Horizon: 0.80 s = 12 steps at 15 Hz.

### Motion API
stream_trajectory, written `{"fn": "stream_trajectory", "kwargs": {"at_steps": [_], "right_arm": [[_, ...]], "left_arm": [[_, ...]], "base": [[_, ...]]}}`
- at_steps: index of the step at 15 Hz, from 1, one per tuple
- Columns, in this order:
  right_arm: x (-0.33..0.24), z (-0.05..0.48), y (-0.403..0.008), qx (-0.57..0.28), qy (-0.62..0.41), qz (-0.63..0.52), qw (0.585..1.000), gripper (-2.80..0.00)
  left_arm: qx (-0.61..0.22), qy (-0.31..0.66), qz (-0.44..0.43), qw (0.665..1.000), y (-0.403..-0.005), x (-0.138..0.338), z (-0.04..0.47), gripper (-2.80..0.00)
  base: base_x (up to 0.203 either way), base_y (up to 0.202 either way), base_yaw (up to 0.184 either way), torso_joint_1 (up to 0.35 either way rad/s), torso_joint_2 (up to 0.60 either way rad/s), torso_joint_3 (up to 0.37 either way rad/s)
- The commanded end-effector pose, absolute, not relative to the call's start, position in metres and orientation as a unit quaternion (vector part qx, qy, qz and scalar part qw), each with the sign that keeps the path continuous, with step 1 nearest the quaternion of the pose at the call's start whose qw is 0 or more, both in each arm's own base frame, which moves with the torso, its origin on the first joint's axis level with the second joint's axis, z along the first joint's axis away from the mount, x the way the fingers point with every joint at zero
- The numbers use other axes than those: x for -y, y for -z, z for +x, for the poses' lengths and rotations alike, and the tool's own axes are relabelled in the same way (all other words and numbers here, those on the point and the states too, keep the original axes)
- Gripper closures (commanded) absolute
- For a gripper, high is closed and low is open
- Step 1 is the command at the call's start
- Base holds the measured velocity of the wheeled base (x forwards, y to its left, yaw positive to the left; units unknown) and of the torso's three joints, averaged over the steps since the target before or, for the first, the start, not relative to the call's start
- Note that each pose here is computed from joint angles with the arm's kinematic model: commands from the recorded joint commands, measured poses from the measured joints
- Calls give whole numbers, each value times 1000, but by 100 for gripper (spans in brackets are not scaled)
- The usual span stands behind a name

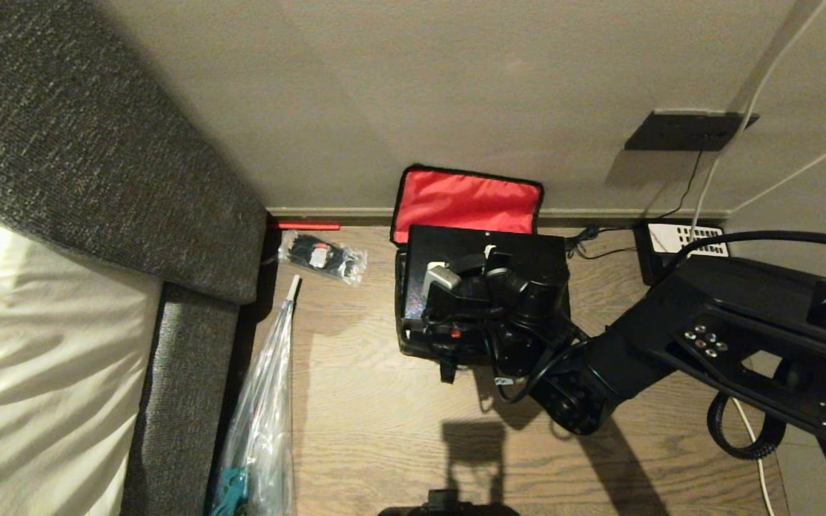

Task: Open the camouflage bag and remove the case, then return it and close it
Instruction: Place the black box back

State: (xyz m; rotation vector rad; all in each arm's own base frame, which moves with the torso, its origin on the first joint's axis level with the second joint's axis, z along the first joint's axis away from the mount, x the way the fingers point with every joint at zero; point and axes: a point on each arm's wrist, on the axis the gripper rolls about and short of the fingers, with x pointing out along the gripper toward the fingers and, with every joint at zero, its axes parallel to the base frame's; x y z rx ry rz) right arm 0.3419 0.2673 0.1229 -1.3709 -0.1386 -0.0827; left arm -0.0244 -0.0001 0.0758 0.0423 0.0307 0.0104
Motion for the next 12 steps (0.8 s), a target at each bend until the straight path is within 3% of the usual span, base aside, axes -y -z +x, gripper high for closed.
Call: {"fn": "stream_trajectory", "kwargs": {"at_steps": [1, 12], "right_arm": [[-268, 346, -112, 56, 37, -638, 767, 0], [-281, 364, -81, 60, 42, -631, 773, 0]], "left_arm": [[-15, -6, 21, 1000, -76, 0, -24, 0], [-15, -5, 21, 1000, -76, 0, -24, 0]], "base": [[0, 0, 0, 0, 0, 0], [0, 0, 0, 0, 0, 0]]}}
